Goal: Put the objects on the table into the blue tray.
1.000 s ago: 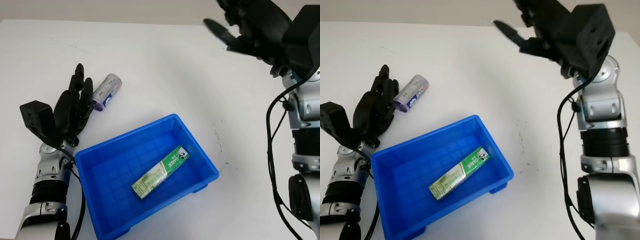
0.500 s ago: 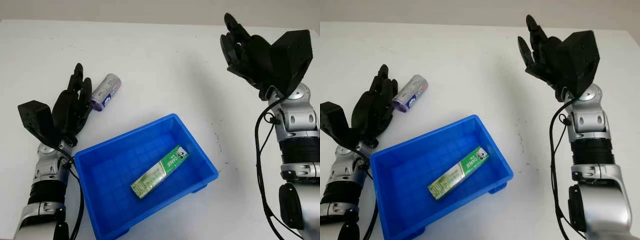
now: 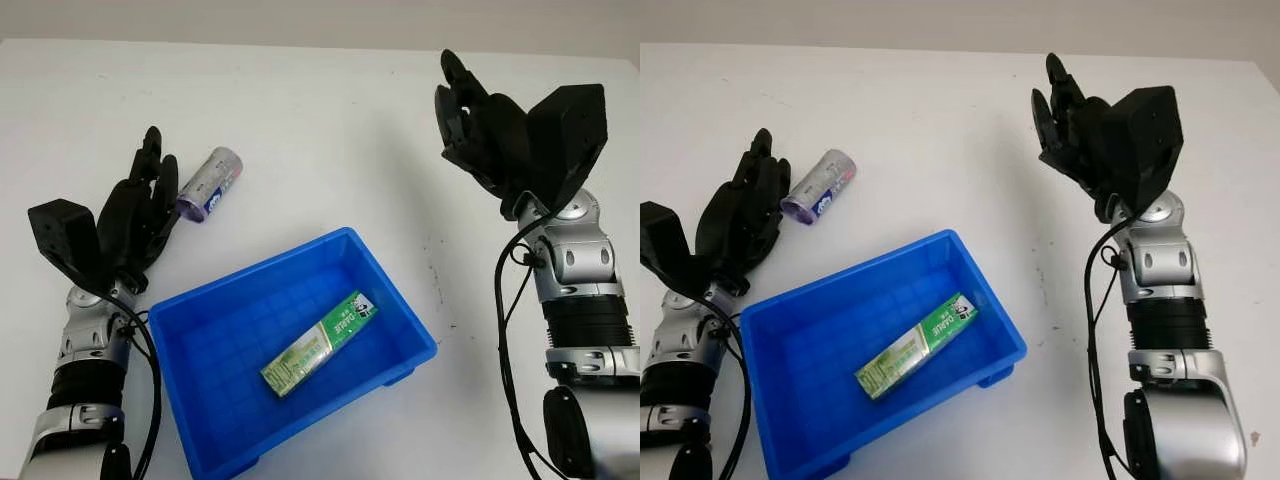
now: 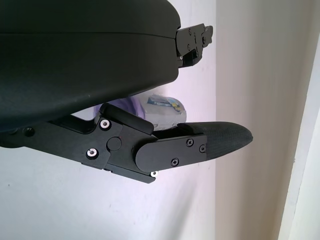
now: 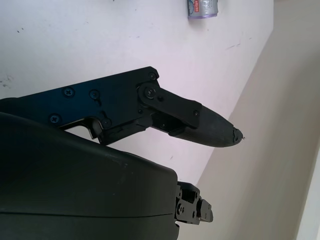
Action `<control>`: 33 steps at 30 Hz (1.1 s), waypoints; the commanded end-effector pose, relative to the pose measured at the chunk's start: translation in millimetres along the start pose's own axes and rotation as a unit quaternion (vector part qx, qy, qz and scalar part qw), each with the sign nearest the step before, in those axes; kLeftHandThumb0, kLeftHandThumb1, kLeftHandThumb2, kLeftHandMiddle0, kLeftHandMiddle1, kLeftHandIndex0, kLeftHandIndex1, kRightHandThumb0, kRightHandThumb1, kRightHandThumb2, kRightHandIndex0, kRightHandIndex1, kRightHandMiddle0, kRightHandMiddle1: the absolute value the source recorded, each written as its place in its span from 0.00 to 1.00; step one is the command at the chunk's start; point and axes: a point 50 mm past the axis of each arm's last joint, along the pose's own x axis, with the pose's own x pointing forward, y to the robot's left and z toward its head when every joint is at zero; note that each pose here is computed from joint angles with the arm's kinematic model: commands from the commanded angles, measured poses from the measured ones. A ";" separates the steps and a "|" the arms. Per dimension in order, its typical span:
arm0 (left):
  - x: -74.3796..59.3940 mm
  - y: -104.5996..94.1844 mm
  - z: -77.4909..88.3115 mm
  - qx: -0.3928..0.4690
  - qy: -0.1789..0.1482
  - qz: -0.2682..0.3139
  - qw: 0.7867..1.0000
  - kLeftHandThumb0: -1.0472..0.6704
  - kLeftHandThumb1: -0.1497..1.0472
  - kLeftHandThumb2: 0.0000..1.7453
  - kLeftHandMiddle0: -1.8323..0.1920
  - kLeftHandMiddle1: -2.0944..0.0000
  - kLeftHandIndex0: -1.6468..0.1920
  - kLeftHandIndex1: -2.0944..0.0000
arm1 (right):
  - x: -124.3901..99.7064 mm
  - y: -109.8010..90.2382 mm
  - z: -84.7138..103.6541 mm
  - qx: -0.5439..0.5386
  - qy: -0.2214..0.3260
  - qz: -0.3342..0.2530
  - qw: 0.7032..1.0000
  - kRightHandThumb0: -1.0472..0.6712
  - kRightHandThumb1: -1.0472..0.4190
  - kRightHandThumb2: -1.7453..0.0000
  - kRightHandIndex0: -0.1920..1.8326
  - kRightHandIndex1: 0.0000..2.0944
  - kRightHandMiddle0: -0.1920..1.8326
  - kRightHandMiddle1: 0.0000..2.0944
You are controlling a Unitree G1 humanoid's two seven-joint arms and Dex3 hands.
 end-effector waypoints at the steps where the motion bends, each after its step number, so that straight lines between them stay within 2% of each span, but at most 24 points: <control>1: -5.4 8.5 11.3 0.029 -0.009 -0.006 1.000 0.17 1.00 0.31 1.00 1.00 1.00 1.00 | -1.3 2.1 4.2 0.000 -0.010 -0.001 1.000 0.24 0.00 0.54 0.00 0.00 0.00 0.00; 7: -17.9 38.1 77.4 0.154 -0.044 -0.014 0.987 0.20 1.00 0.31 1.00 0.99 0.99 0.99 | -0.6 3.0 6.5 0.003 -0.015 0.003 1.000 0.24 0.00 0.55 0.00 0.00 0.00 0.00; 9: -19.5 43.0 92.0 0.180 -0.046 -0.017 0.982 0.20 1.00 0.30 0.99 0.98 0.98 0.98 | -0.2 3.1 6.6 0.003 -0.015 0.004 1.000 0.24 0.00 0.55 0.00 0.00 0.00 0.00; 13: -16.3 54.5 133.0 0.235 -0.031 -0.036 0.971 0.22 1.00 0.24 0.98 0.97 0.96 0.97 | 0.9 3.9 4.6 0.006 -0.014 0.009 1.000 0.22 0.00 0.56 0.00 0.00 0.00 0.00; 18: -2.9 51.6 165.3 0.268 0.005 -0.036 0.963 0.25 1.00 0.17 0.95 0.97 0.94 0.96 | 1.1 4.1 3.9 0.006 -0.012 0.011 1.000 0.24 0.00 0.56 0.00 0.00 0.00 0.00; 21: 11.2 39.7 176.1 0.313 0.044 -0.034 0.948 0.29 1.00 0.18 0.93 0.96 0.92 0.96 | 1.5 3.0 4.1 0.002 -0.010 0.008 1.000 0.24 0.00 0.57 0.00 0.00 0.00 0.00; 23: 22.7 27.0 181.4 0.387 0.083 -0.022 0.918 0.24 1.00 0.18 0.88 0.95 0.87 0.95 | 2.3 2.2 5.2 -0.001 -0.009 0.009 1.000 0.24 0.00 0.57 0.00 0.00 0.00 0.00; 26: 38.2 11.3 181.2 0.456 0.109 -0.023 0.883 0.20 1.00 0.19 0.83 0.96 0.75 0.92 | 3.8 2.0 6.5 -0.004 -0.012 0.014 1.000 0.23 0.00 0.57 0.00 0.00 0.00 0.00; 27: 42.5 7.4 180.0 0.468 0.118 -0.026 0.875 0.19 1.00 0.19 0.85 0.97 0.73 0.92 | 4.1 1.9 6.9 -0.006 -0.012 0.015 1.000 0.23 0.00 0.57 0.00 0.00 0.00 0.00; 29: 48.6 1.3 178.7 0.491 0.131 -0.030 0.861 0.16 1.00 0.17 0.90 0.98 0.81 0.96 | 4.6 2.4 7.4 -0.008 -0.012 0.014 1.000 0.23 0.00 0.56 0.00 0.00 0.00 0.00; 31: 53.3 -4.3 177.8 0.513 0.134 -0.033 0.847 0.14 1.00 0.16 0.91 0.98 0.86 0.98 | 4.9 3.2 7.4 -0.006 -0.011 0.011 1.000 0.23 0.00 0.57 0.00 0.00 0.00 0.00; 33: 57.6 -9.3 177.2 0.522 0.130 -0.041 0.842 0.12 1.00 0.13 0.91 0.98 0.91 1.00 | 4.4 3.6 6.8 -0.002 -0.010 0.011 1.000 0.23 0.00 0.57 0.00 0.00 0.00 0.00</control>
